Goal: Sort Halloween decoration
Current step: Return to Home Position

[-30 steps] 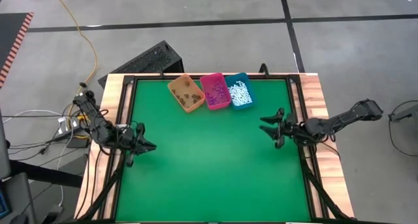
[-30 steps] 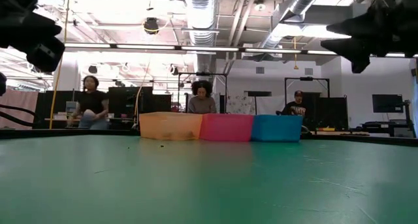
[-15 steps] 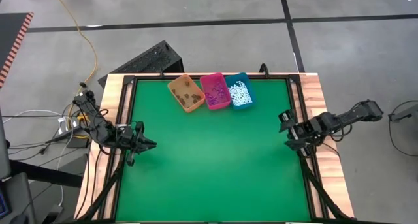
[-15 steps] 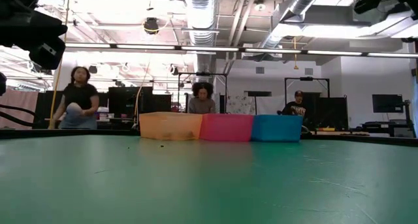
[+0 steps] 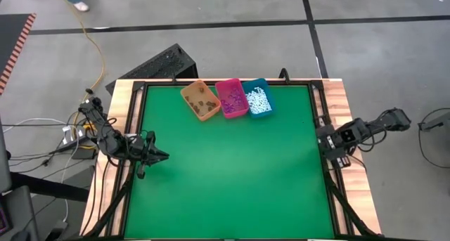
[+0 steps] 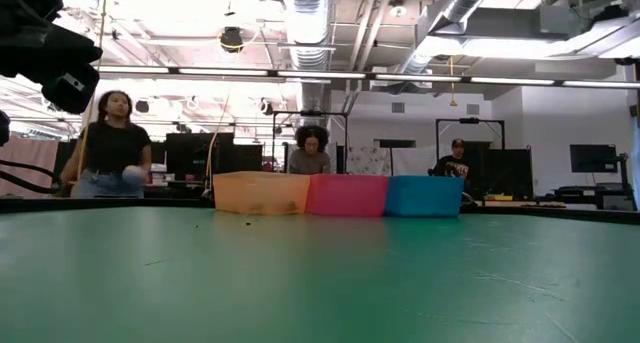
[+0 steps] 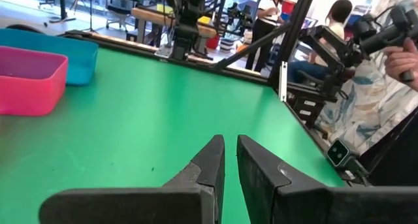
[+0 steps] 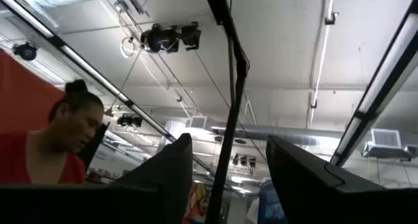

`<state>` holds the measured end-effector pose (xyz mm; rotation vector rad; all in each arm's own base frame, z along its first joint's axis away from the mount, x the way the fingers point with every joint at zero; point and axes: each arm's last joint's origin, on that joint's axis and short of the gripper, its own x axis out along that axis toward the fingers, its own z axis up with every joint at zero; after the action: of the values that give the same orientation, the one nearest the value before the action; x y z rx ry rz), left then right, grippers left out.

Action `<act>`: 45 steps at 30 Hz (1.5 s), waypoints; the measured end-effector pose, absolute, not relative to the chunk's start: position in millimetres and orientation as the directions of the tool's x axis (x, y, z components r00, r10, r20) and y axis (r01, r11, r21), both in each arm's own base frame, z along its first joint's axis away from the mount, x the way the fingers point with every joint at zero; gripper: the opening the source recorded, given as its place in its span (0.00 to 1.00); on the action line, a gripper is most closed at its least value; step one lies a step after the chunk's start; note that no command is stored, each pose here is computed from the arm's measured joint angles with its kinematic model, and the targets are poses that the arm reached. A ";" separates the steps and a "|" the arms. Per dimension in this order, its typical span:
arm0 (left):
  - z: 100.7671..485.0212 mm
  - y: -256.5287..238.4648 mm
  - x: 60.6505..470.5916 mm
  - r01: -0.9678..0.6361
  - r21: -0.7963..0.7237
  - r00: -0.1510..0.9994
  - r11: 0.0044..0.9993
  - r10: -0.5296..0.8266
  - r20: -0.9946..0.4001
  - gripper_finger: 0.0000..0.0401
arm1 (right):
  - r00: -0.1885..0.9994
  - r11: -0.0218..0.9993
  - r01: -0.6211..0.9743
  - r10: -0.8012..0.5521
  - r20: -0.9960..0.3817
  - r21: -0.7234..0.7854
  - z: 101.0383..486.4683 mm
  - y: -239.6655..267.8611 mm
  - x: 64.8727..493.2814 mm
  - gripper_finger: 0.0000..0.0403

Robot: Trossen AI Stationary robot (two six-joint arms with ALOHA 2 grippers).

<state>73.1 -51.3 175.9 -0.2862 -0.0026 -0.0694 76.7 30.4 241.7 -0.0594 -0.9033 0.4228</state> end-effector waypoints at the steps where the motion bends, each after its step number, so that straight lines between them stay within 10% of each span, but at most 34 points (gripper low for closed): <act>1: 175.7 -51.2 73.0 0.068 -0.279 0.998 0.958 -0.068 0.009 0.08 | 0.550 0.916 -0.337 0.378 0.745 -0.217 241.2 30.3 77.0 0.55; 24: 175.2 -51.2 73.0 0.066 -0.274 0.998 0.960 -0.068 0.003 0.08 | 0.708 0.951 -0.268 0.304 0.637 -0.155 229.9 30.4 88.9 0.55; 45: 175.1 -51.3 73.0 0.067 -0.273 0.998 0.960 -0.069 0.003 0.08 | 0.924 0.922 -0.360 0.373 0.081 -0.145 175.9 37.1 109.9 0.55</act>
<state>73.0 -51.3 175.1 -0.2762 0.0069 -0.0689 109.9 37.1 175.9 -0.1283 -0.1077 0.3772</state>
